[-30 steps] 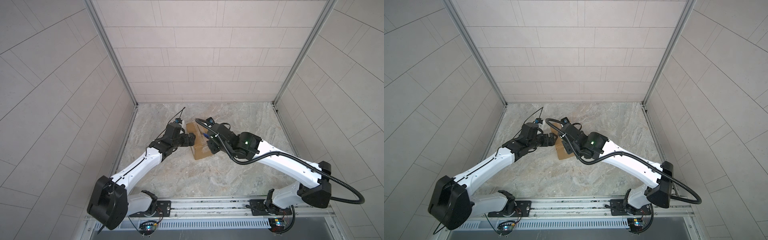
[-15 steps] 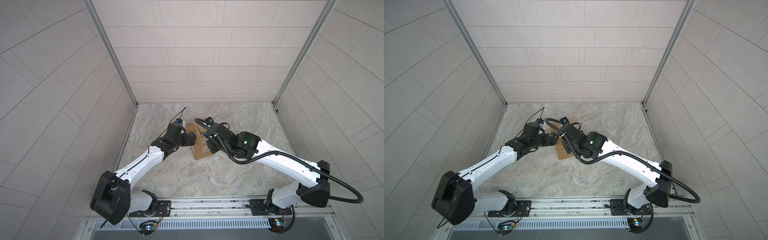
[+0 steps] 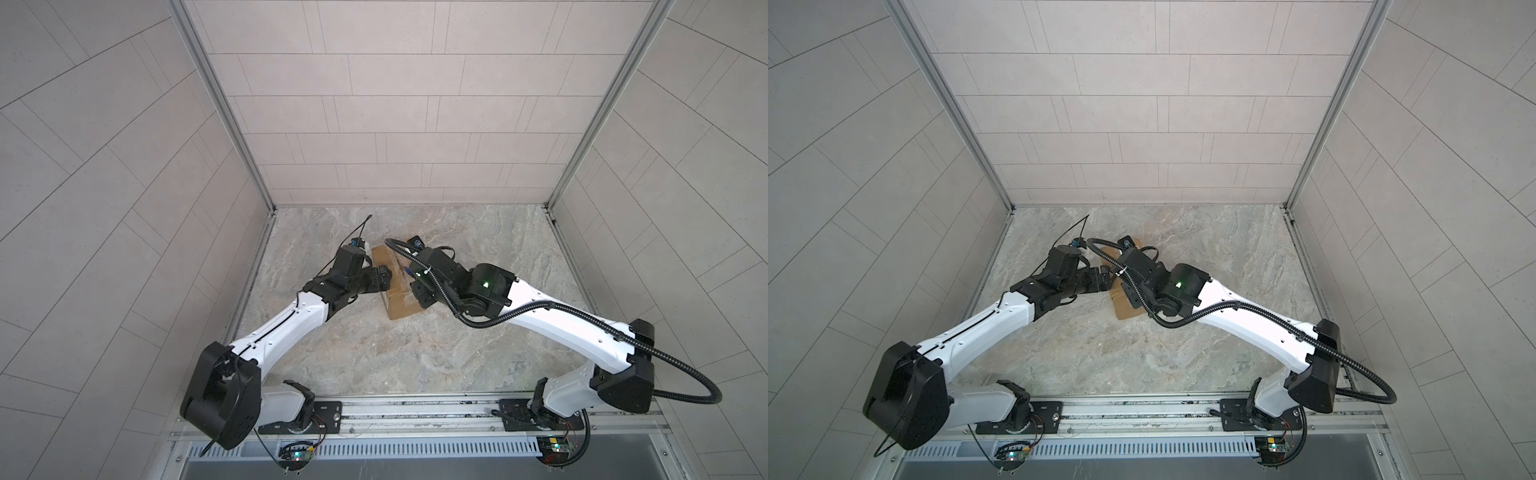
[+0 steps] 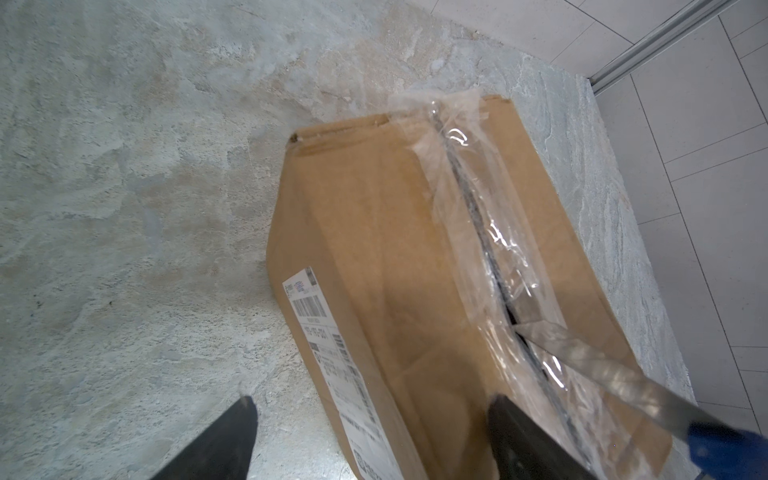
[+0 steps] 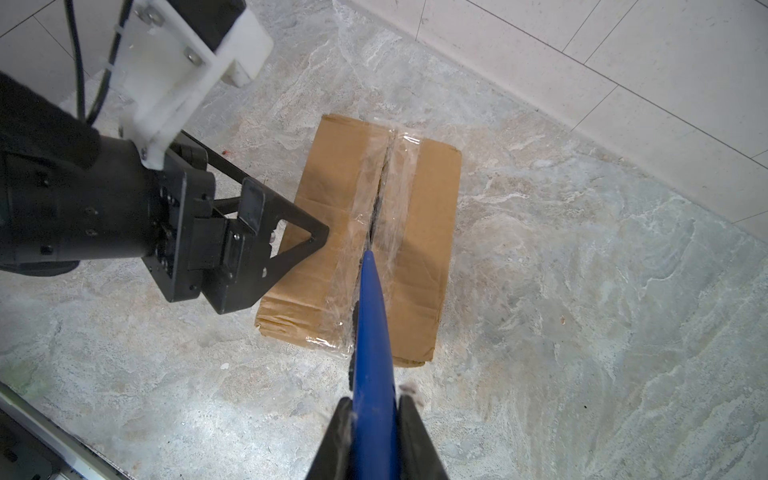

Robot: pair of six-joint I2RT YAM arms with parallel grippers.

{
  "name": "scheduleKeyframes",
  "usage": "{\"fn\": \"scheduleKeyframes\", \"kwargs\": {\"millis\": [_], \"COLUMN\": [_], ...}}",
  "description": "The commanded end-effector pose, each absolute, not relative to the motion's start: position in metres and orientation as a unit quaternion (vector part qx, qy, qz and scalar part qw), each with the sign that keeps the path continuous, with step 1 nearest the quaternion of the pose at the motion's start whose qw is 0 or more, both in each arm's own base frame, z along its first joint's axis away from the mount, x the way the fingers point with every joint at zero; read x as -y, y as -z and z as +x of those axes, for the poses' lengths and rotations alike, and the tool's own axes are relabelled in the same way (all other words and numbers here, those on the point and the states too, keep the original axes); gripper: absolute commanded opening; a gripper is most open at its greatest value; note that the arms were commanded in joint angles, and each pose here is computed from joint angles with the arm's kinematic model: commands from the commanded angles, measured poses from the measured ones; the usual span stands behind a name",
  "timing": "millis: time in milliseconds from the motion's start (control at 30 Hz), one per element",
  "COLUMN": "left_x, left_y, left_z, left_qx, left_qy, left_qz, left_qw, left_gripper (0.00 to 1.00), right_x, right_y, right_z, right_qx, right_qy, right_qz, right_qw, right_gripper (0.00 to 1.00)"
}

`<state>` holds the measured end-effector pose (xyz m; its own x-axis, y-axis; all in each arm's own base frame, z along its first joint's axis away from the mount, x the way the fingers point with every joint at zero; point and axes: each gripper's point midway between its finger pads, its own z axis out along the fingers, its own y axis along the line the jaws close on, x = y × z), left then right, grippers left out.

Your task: Unpack the express box

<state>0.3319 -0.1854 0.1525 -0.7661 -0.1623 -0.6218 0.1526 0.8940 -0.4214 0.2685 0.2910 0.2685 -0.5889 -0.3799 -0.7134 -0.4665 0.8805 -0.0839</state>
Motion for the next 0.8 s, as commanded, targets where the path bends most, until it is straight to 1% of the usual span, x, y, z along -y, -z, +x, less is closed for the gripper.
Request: {"fn": "scheduleKeyframes", "kwargs": {"millis": [0, 167, 467, 767], "left_x": [0.181, 0.18, 0.174, 0.176], "left_y": [-0.138, -0.137, -0.126, -0.125], "left_z": [0.324, 0.323, 0.32, 0.32], "left_qx": [-0.923, -0.924, -0.934, -0.934], "left_qy": [0.211, 0.207, 0.185, 0.189], "left_qz": [-0.005, -0.009, -0.021, -0.023], "left_qw": [0.322, 0.32, 0.304, 0.304], "left_gripper": [0.89, 0.87, 0.83, 0.81], "right_x": [-0.295, -0.292, -0.276, -0.284], "right_y": [-0.271, -0.266, -0.27, -0.262], "right_z": [0.271, 0.27, 0.262, 0.259], "right_qx": [-0.887, -0.892, -0.894, -0.896], "right_qy": [-0.051, -0.037, -0.008, -0.024], "right_qz": [-0.238, -0.242, -0.244, -0.248], "right_qw": [0.392, 0.381, 0.375, 0.369], "right_gripper": [0.0, 0.0, 0.0, 0.0]}}
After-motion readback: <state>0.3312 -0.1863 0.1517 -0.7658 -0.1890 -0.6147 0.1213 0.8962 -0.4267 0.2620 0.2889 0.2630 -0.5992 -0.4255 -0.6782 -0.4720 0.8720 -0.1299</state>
